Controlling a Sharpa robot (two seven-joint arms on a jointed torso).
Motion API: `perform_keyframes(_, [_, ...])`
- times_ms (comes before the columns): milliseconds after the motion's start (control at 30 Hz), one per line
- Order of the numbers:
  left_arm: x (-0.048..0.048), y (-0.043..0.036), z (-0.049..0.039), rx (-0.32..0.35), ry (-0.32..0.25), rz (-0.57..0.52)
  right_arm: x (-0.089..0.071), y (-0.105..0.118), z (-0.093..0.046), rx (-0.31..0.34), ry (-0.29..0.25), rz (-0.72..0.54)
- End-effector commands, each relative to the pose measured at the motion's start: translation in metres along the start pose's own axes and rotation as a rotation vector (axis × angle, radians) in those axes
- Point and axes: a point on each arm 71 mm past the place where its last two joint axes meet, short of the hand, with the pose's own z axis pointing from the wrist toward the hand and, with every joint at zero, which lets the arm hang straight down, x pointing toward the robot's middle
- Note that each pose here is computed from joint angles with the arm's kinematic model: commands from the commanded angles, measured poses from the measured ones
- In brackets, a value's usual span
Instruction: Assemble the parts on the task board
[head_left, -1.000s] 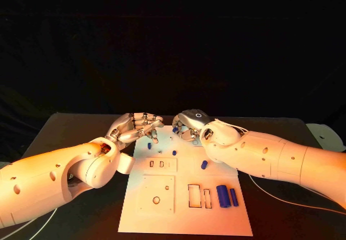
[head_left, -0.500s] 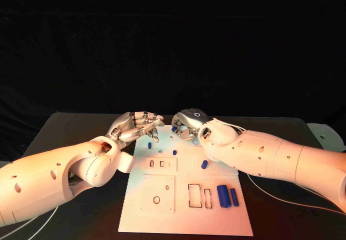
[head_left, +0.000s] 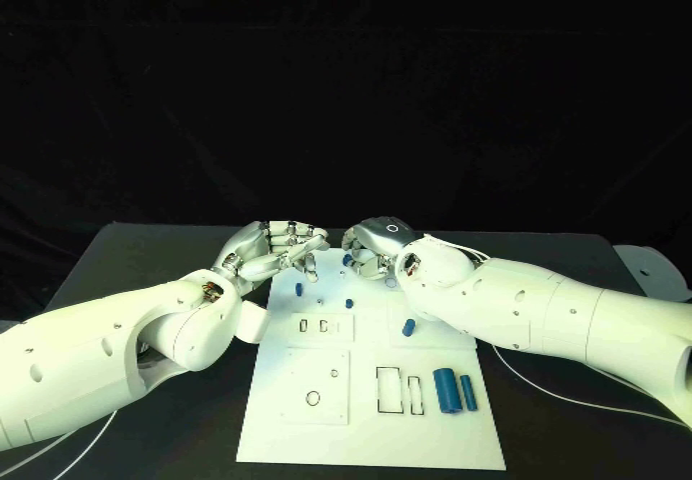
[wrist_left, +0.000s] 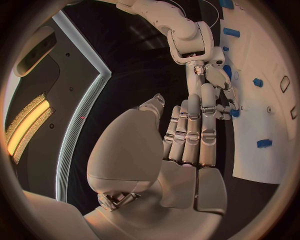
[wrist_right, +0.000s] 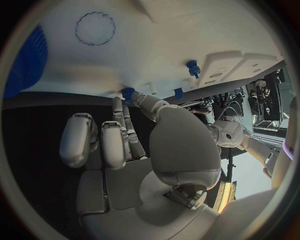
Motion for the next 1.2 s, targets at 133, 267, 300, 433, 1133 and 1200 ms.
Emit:
perform_keyframes(133, [0.0006,-0.0015,0.0005,0.006,0.011,-0.008,0.0,-0.005,-0.004,0.013,0.001,-0.007])
perform_keyframes(267, [-0.0012,-0.0013,-0.0001,0.005,0.007,-0.007,-0.005,-0.011,-0.012,0.017,-0.012,0.003])
perform_keyframes(300, [-0.0017,-0.0013,-0.0003,0.005,0.006,-0.007,-0.008,-0.013,-0.016,0.018,-0.017,0.009])
perform_keyframes(433, [-0.0031,-0.0014,-0.0012,0.003,0.002,-0.007,-0.021,-0.025,-0.03,0.037,-0.038,0.062])
perform_keyframes(1133, [-0.0055,-0.0003,-0.0017,-0.004,-0.002,-0.01,-0.041,-0.103,-0.088,0.281,0.166,0.315])
perform_keyframes(1200, [-0.0054,-0.0002,-0.0015,-0.004,-0.002,-0.01,-0.039,-0.102,-0.085,0.284,0.173,0.317])
